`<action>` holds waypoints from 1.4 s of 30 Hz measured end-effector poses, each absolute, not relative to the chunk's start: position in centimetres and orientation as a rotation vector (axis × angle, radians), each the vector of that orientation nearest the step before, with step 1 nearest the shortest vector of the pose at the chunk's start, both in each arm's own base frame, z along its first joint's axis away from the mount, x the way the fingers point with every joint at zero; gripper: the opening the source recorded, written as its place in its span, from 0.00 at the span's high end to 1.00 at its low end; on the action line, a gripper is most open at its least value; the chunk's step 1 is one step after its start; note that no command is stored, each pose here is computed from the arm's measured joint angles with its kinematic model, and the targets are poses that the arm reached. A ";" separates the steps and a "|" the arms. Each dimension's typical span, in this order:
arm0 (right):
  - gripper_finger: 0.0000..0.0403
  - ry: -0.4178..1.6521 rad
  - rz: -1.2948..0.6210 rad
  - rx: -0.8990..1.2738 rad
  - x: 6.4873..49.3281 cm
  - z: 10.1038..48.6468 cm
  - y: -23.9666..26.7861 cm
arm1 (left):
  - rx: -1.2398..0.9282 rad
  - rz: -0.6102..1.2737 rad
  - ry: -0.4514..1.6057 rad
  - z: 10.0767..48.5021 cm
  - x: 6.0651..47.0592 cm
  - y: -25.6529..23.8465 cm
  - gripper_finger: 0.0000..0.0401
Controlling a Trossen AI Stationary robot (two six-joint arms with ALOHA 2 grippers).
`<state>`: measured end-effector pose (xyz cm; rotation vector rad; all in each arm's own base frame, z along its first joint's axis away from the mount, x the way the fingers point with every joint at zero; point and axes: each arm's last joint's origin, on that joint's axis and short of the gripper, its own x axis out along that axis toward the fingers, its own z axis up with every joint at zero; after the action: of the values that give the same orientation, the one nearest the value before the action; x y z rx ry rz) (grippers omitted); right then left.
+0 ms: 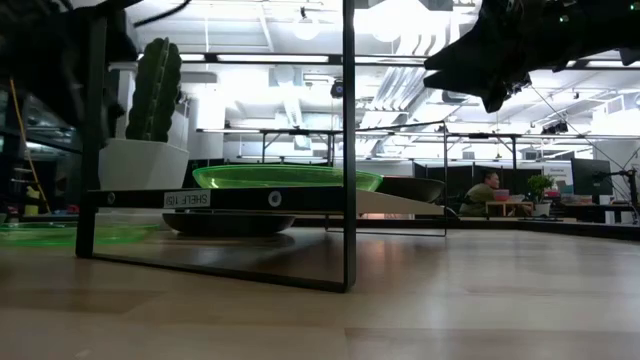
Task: Place and stack plates onto a shelf
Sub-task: Stack the green plate on top of the green plate on the shelf
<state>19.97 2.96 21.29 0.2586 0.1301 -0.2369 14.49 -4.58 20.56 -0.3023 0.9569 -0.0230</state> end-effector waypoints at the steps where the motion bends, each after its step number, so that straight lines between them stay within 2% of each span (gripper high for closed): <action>1: 0.65 0.131 -0.237 0.258 20.0 21.3 3.0 | -0.320 -0.042 0.994 20.2 14.6 -5.0 0.52; 6: 0.65 0.130 -0.237 0.258 20.0 21.3 3.0 | -0.372 -0.121 1.201 18.3 14.9 -7.7 0.54; 12: 0.65 0.130 -0.237 0.258 20.0 21.3 3.0 | -0.291 -0.138 1.334 16.5 14.3 -10.2 0.56; 18: 0.65 0.130 -0.238 0.258 20.0 21.3 3.0 | -0.186 -0.107 1.319 16.3 13.9 -11.0 0.57; 27: 0.65 0.130 -0.238 0.260 20.0 21.3 3.0 | 0.069 -0.021 1.189 20.8 14.2 -12.5 0.57; 31: 0.65 0.130 -0.238 0.261 20.0 21.3 3.0 | 0.204 -0.035 1.242 19.6 13.9 -13.4 0.57; 36: 0.65 0.130 -0.238 0.259 20.0 21.3 3.0 | 0.376 0.041 1.356 17.4 13.8 -13.9 0.57; 42: 0.65 0.130 -0.238 0.258 20.0 21.3 3.0 | 0.493 0.042 1.418 15.7 14.1 -14.4 0.57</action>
<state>19.97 2.96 21.29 0.2584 0.1304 -0.2377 14.05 -14.41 15.67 0.4930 1.4182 0.0422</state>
